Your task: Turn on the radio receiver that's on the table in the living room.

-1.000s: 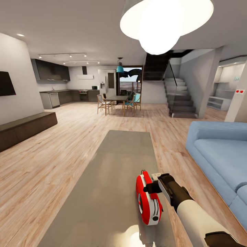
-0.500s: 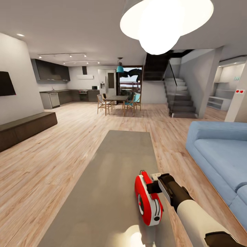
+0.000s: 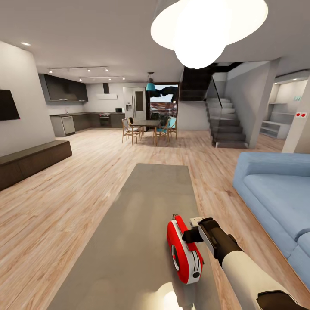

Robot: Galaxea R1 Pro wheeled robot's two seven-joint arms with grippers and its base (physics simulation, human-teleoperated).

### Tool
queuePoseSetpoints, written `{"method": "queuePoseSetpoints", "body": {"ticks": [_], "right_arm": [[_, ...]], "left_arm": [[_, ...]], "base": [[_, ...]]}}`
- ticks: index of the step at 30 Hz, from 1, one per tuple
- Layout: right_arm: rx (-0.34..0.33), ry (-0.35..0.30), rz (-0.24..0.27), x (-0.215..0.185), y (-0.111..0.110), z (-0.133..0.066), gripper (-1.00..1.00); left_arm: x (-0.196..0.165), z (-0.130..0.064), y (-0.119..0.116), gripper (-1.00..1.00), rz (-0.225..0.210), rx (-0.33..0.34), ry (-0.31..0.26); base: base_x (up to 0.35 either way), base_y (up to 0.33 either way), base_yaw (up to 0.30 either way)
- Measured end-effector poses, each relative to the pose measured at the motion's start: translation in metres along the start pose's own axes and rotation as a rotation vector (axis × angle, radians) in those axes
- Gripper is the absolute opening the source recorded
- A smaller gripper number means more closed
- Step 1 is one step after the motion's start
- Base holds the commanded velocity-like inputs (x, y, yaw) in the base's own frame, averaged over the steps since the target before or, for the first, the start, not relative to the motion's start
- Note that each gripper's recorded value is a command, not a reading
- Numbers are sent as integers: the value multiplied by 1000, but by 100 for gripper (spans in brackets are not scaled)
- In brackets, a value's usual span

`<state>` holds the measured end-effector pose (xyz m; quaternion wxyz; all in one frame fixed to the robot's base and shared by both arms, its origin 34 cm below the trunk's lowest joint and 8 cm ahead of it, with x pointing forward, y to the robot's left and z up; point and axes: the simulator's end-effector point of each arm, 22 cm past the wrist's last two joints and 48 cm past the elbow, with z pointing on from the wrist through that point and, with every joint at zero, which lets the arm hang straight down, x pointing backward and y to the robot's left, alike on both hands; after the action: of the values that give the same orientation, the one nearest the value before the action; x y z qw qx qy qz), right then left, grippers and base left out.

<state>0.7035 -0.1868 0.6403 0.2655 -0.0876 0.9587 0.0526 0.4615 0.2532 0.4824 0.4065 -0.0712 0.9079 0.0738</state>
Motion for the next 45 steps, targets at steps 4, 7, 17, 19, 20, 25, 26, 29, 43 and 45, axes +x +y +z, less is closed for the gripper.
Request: {"method": "queuePoseSetpoints", "body": {"ticks": [4, 7, 17, 19, 20, 25, 26, 29, 43, 45], "right_arm": [[0, 0, -1, 0, 0, 0, -100], [0, 0, -2, 0, 0, 0, -100], [0, 0, -2, 0, 0, 0, -100], [0, 0, -2, 0, 0, 0, -100], [0, 0, -2, 0, 0, 0, -100], [1, 1, -3, -6, 0, -8, -100], [2, 1, -3, -7, 0, -9, -100], [1, 1, -3, -11, 1, -14, -100], [1, -1, -3, -28, 1, -35, -100], [0, -1, -2, -31, 2, -38, -100]], "left_arm": [[0, 0, 0, 100, 0, 0, 0], [-1, 1, 5, 100, 12, -7, -4], [-1, 1, 7, 100, 13, -13, -5], [-1, 1, 7, 100, 13, -13, -5], [-1, 1, 7, 100, 13, -13, -5], [-9, -4, 8, 100, 15, -15, -4], [-11, -5, 9, 100, 15, -16, -4], [-16, -9, 9, 100, 15, -17, -4], [-38, -24, 11, 100, 16, -18, -1], [-40, -26, 11, 100, 16, -18, -1]], "base": [[0, 0, 0], [0, 0, 0], [0, 0, 0], [0, 0, 0], [0, 0, 0], [0, 0, 0], [0, 0, 0], [0, 0, 0], [0, 0, 0], [0, 0, 0]]}}
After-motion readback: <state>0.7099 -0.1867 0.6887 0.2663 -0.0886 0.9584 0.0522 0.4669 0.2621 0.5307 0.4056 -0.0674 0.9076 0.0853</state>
